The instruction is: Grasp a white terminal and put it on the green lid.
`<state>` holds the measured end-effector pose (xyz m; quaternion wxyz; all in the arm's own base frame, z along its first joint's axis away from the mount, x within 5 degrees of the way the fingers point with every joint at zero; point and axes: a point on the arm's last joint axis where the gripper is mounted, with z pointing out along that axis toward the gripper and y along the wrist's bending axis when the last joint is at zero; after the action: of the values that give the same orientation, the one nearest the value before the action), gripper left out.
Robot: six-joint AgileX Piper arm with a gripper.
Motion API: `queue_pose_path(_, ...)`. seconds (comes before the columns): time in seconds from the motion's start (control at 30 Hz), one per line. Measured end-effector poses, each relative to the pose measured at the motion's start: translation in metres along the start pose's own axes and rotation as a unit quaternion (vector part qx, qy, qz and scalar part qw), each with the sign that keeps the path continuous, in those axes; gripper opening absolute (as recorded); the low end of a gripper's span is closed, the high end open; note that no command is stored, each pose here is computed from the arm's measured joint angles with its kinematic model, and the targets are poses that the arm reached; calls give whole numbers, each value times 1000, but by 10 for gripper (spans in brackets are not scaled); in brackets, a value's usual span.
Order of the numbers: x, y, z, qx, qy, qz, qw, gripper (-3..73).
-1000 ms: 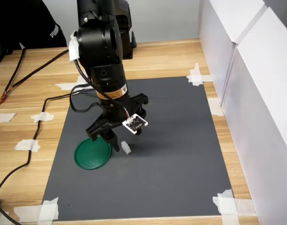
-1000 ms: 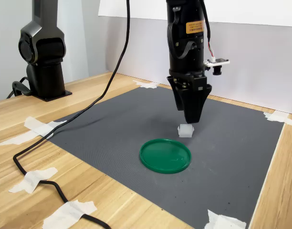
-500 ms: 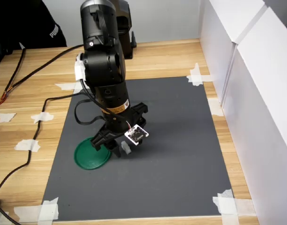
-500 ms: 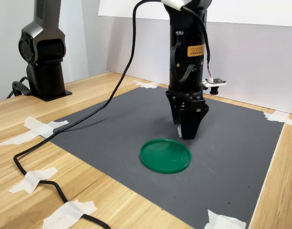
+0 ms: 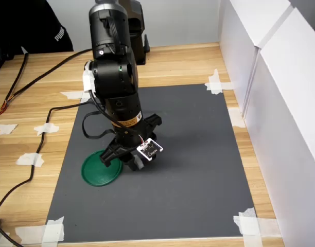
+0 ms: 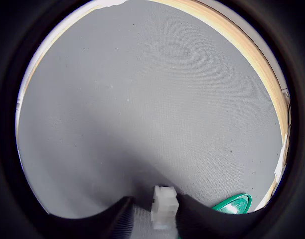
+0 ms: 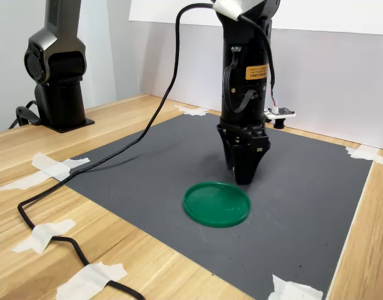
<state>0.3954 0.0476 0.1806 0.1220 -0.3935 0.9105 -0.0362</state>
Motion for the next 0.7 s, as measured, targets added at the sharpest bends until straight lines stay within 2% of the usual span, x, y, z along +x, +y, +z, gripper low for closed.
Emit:
queue_pose_path(0.17, 0, 0, 0, 0, 0, 1, 1000, 94)
queue_pose_path(0.47, 0, -1, -15, 11, -9, 10, 1000, 89)
queue_pose_path(0.6, 0, -5, -46, 21, -30, 22, 999, 89)
queue_pose_path(0.7, 2, -18, -76, 11, -55, 54, 997, 89)
